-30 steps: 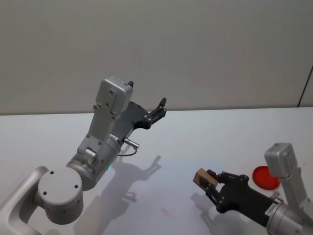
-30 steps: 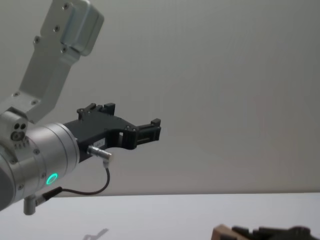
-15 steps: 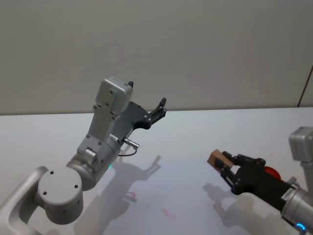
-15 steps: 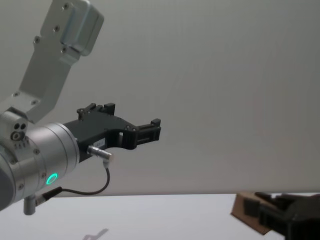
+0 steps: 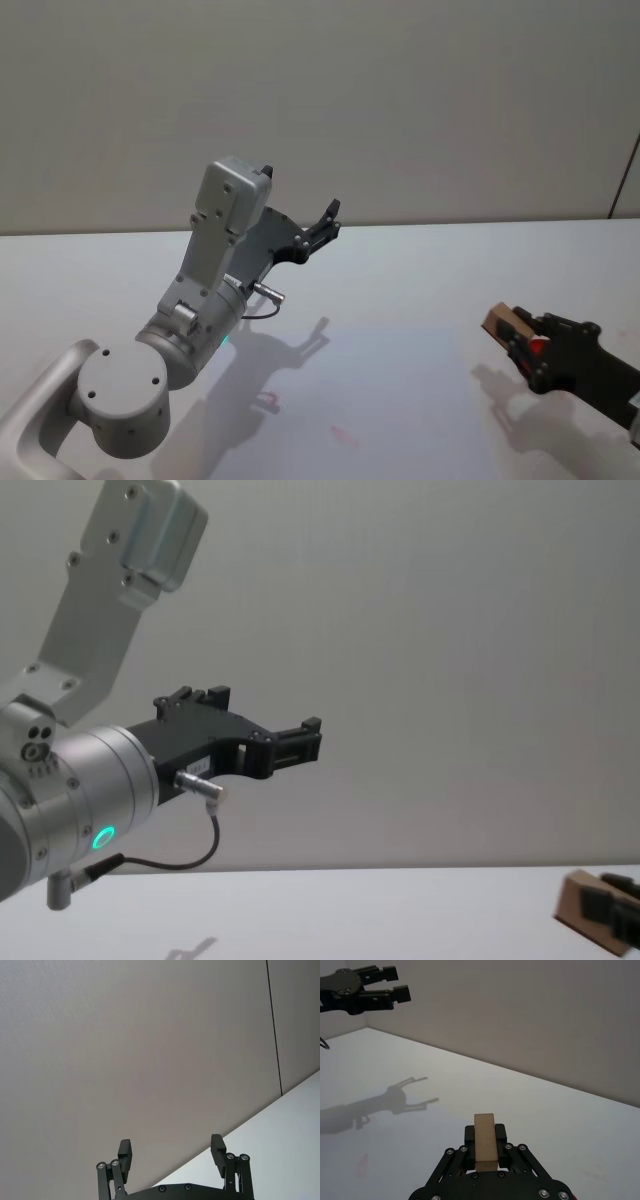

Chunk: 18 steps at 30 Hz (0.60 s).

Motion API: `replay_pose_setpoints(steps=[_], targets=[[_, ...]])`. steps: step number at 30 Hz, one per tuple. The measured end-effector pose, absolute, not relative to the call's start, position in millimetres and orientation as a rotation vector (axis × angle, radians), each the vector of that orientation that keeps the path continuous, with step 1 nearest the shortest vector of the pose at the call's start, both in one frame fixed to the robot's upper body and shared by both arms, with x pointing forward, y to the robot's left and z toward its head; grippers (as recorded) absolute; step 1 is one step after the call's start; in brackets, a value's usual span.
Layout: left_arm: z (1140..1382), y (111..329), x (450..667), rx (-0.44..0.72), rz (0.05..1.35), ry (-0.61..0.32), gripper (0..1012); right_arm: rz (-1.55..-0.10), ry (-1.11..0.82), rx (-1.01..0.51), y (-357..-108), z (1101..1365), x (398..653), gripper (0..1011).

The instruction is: Use the one hand to pick up the stamp and affix it onto the A4 paper.

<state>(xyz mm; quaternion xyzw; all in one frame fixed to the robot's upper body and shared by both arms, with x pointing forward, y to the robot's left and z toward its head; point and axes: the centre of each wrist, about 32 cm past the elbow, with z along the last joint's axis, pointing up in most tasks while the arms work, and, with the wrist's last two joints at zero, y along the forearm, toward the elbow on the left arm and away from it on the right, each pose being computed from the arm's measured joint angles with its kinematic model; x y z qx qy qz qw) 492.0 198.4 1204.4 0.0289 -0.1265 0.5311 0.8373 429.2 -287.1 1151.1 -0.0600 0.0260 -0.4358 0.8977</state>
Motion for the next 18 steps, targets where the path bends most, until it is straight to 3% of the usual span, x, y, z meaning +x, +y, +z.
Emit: replay_pose_setpoints(steps=[18], targets=[[1204, 198, 492, 0.061, 1.124, -0.268, 1001, -0.982, 0.035, -0.215, -322, 1134, 418, 219]])
